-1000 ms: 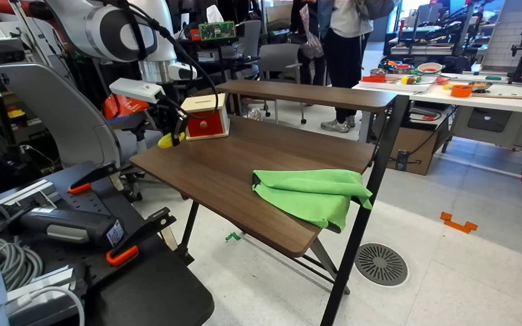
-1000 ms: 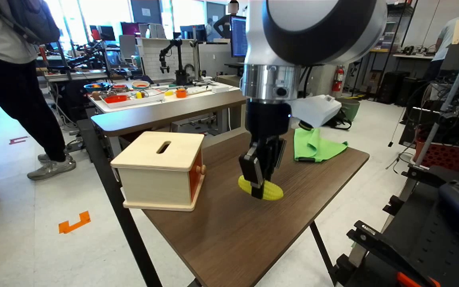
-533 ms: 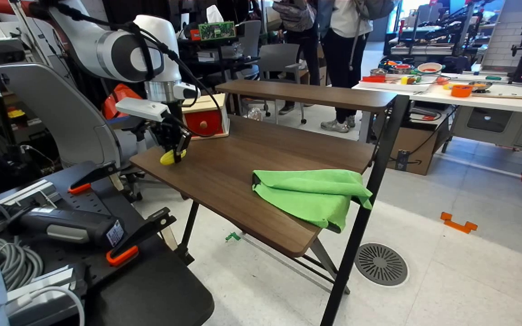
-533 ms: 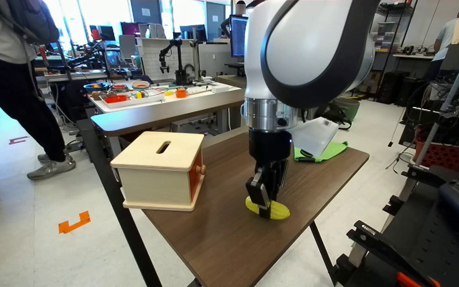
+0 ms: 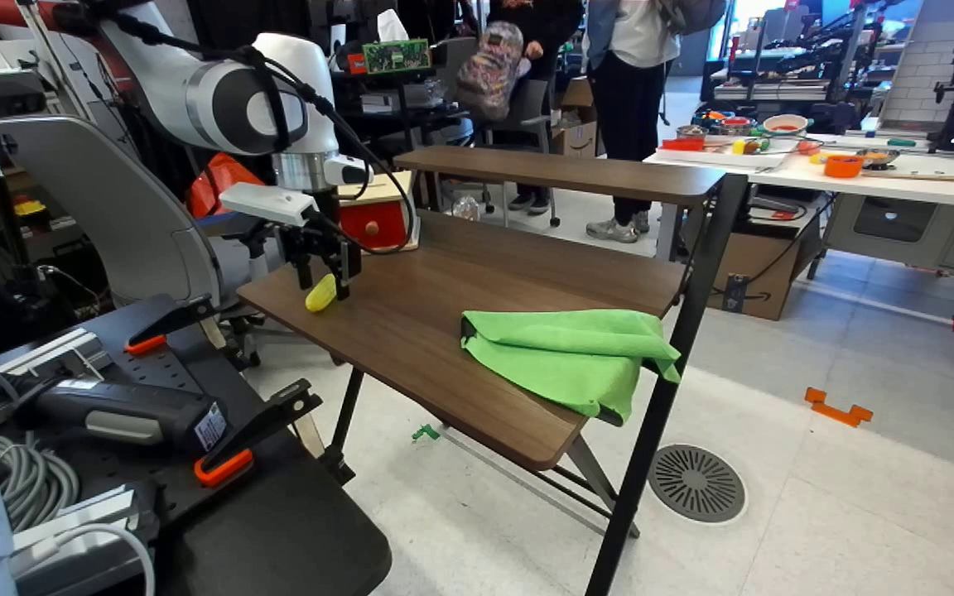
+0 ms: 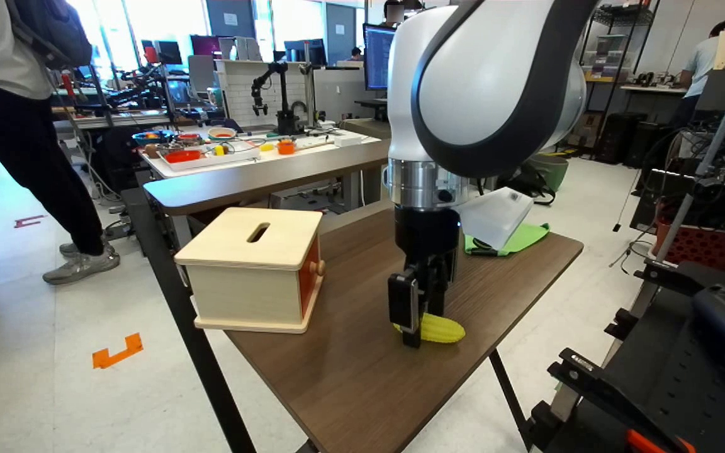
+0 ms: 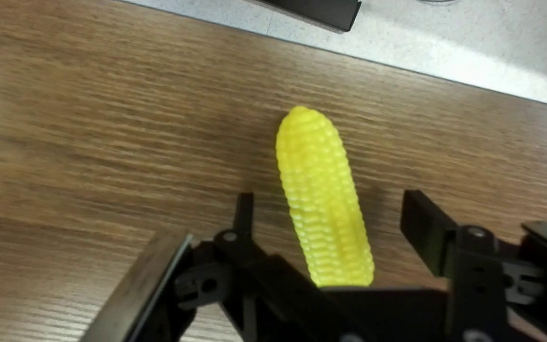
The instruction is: Move the cob of maize to the left
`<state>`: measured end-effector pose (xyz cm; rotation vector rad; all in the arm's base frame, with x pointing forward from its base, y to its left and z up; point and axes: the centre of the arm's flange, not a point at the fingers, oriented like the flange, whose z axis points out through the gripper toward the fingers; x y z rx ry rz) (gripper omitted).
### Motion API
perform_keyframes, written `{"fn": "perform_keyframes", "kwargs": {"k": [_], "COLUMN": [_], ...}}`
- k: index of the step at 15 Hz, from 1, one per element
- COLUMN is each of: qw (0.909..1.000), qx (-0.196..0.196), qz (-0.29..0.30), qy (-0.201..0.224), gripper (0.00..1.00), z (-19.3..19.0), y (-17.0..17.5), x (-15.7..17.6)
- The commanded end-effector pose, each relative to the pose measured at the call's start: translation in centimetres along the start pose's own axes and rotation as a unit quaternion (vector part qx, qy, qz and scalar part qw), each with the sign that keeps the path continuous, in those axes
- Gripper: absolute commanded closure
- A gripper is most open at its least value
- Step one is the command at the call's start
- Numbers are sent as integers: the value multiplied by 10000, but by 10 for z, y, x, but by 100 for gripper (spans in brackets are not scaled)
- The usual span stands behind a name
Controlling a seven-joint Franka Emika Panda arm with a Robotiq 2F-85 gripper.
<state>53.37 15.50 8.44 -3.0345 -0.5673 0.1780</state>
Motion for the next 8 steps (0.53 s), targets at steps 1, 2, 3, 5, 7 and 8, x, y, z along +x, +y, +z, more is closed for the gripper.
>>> {"fn": "perform_keyframes", "kwargs": {"k": [1,2,3,5,7,8], "qw": [9994,9989,9983,9983,9983,9980], "qx": [-82,-51,-28,-83,-111,-133], "qz": [113,180,220,129,172,187], "qy": [305,428,532,563,540,583], "gripper": [0,0,0,0,0,0], "z": [-38,-56,-71,-98,-79,-89], "y": [3,4,6,12,12,14], "x": [-6,-10,-12,-25,-3,-9]}}
